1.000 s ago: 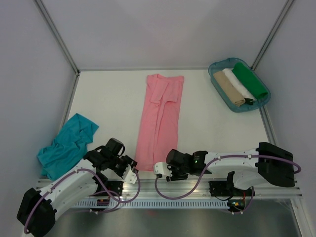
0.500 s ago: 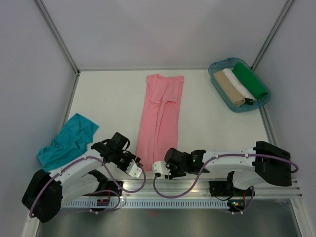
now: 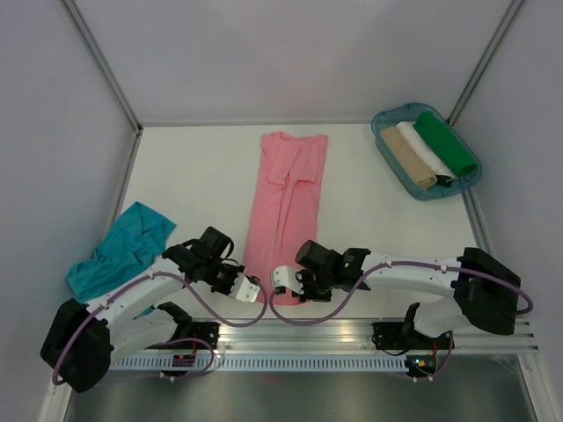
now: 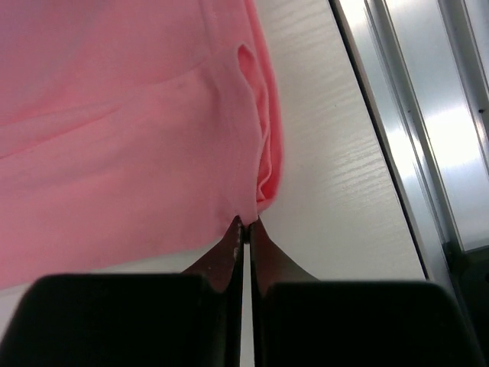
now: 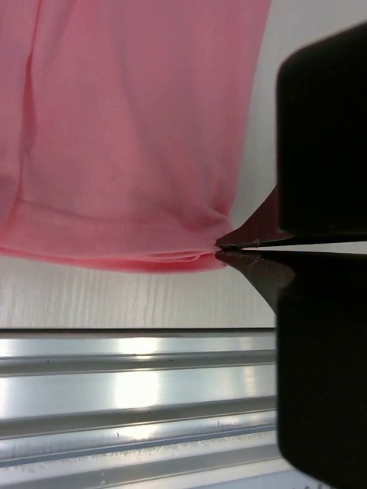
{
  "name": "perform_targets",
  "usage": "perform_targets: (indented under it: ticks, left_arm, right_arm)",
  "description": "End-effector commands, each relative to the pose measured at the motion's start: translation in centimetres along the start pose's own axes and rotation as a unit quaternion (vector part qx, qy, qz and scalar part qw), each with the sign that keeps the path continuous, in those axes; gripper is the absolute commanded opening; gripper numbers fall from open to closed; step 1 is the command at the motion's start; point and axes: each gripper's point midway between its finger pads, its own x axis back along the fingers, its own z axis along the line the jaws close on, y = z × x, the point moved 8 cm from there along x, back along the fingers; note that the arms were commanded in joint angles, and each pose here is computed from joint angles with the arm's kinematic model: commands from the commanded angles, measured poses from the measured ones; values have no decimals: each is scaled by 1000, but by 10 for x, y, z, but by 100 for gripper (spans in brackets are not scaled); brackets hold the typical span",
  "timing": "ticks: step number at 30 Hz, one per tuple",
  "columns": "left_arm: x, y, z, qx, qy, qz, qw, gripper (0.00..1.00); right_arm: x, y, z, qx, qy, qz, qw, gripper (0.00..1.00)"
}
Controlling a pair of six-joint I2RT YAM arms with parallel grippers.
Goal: Roll the t-shirts
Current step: Roll the tshirt
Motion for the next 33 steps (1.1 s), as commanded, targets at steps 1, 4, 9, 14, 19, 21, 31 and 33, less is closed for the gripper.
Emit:
perform_targets:
  ticks: [1,4,9,14,19,21,31,33]
  left_arm:
    - [11,18,15,70,1,-25,997,2]
    - [9,18,22,112,-12,-18,993,2]
    - [10,12,32,164,-19,-19,986,2]
    - [16,-4,50,237,-12,-20,971,2]
    - [16,-16,56,274,-16,-13,962,2]
    - [14,-18,56,276,-20,-13,961,2]
    - [6,-29,67,314,-28,5,949,2]
    - [7,-29,72,318,-27,6,948,2]
  right_arm:
    - [14,13,-11,-14,30,-45,998,0]
    - [20,8,-30,-45,32,-51,997,0]
    - [22,4,-44,-74,43,-50,995,0]
    - [19,-9,-62,-120,43,-47,991,0]
    - [16,-16,-79,-153,38,-51,986,0]
    - [14,-17,-85,-162,32,-52,985,0]
    - [4,-16,-101,-198,3,-48,979,6]
    - [7,-16,-106,-212,-17,-41,976,11]
